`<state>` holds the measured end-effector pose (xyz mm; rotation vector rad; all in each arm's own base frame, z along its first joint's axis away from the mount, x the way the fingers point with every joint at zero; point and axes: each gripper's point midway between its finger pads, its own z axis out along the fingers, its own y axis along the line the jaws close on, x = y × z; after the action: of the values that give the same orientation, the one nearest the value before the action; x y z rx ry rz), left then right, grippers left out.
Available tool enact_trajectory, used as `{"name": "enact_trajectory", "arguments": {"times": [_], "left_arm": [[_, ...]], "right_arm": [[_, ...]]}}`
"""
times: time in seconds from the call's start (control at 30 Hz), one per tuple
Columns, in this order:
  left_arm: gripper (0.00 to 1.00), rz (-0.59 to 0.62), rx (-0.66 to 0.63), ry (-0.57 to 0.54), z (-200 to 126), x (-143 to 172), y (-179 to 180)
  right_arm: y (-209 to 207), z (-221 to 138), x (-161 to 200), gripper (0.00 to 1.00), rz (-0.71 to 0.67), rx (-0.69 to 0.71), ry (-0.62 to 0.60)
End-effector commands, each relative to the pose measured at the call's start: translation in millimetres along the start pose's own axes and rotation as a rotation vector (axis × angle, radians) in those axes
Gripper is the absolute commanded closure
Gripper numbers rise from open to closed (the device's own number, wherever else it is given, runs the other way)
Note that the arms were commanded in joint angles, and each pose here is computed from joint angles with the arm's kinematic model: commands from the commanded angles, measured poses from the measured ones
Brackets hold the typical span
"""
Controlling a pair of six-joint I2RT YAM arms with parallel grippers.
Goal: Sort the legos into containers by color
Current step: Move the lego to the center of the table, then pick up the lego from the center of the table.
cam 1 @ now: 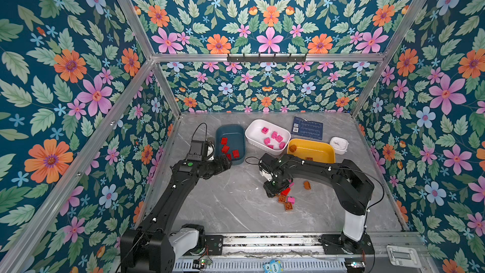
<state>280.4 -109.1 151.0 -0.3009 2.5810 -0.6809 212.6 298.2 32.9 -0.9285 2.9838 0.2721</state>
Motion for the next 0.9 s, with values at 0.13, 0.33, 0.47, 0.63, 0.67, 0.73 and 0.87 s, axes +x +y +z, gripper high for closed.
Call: {"name": "enact_trajectory", "arguments": {"times": [0.13,0.33,0.47,0.63,0.67,0.73,0.87], "left_arm": [[0.12,0.003,-0.001,-0.003,-1,2,1],[0.12,0.002,-0.001,-0.002,0,2,2],[0.12,0.002,-0.001,0.0,2,3,3],[0.12,0.002,0.001,-0.001,2,3,2],[0.12,0.002,0.002,-0.001,1,3,2],[0.12,0.001,-0.002,0.0,2,4,4],[0.12,0.001,-0.003,0.001,1,5,4]], "right_arm": [[9,0,-2,0.43,-0.028,-0.008,-0.025],[7,-6,3,0.42,-0.012,0.006,-0.036],[-2,-2,15,0.42,0.003,0.05,0.015],[-3,3,19,0.47,0.001,0.071,0.042],[-3,4,19,0.48,0.0,0.073,0.044],[-1,6,18,0.5,-0.002,0.076,0.048],[-10,7,19,0.56,-0.003,0.132,0.056]]}}
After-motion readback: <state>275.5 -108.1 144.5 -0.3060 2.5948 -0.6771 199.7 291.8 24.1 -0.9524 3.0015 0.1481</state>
